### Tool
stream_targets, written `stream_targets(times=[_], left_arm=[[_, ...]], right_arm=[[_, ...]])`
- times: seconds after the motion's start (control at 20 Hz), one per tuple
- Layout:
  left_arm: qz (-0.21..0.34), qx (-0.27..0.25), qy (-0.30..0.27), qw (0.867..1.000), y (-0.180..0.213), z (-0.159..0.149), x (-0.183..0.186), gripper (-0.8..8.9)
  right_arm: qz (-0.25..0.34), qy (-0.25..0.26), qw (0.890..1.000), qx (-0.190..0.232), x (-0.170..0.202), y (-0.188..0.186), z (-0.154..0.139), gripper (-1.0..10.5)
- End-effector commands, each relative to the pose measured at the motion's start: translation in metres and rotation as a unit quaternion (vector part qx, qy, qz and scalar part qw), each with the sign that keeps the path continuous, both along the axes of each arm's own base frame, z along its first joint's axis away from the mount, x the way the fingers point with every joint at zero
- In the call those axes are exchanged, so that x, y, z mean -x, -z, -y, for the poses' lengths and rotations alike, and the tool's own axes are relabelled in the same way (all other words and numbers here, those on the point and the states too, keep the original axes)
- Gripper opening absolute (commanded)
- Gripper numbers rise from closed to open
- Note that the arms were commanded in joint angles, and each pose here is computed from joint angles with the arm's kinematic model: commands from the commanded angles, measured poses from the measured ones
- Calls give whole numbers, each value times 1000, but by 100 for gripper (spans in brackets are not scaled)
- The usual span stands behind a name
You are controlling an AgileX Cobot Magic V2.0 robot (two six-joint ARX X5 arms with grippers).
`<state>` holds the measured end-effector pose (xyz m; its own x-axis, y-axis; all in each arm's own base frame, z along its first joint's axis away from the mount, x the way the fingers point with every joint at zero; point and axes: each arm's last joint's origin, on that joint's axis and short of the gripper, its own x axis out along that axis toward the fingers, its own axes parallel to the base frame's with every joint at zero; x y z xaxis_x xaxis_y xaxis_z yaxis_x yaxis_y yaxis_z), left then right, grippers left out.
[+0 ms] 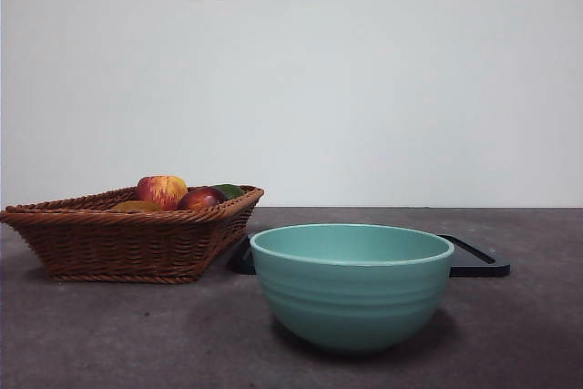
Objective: Pick up the wifruite, put it on the bowl, pick up the plate, put it on desk
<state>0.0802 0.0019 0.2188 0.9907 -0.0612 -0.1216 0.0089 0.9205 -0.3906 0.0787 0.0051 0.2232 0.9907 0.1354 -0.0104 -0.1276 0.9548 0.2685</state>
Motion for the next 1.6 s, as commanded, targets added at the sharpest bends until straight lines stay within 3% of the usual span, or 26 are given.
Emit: stream_targets(times=[0.05,0.45,0.8,1.05,1.35,1.5,1.6], left_arm=[[3,-3,12,1000,-25,1,4,10],[-49,-52,73,995,-74,4,5,10],[-88,-69,165,980,-101,8,-3,10],[-129,-74,223,964,-109,13,-7,10],[-156,-72,302,938,-113,22,-6,10],[-170,-70,337,923,-110,26,-3,9],[-177,-77,348,917,-108,27,-1,9]], right_arm=[[4,-4,1000,-4,5,-22,0,8],[-53,-54,996,37,8,-74,-3,8],[-144,-140,977,70,-1,-111,-7,8],[-192,-210,956,77,-9,-126,-12,8],[-256,-290,917,101,-16,-125,-22,8],[-287,-332,891,118,-17,-119,-29,8],[-290,-348,883,122,-16,-119,-33,8]])
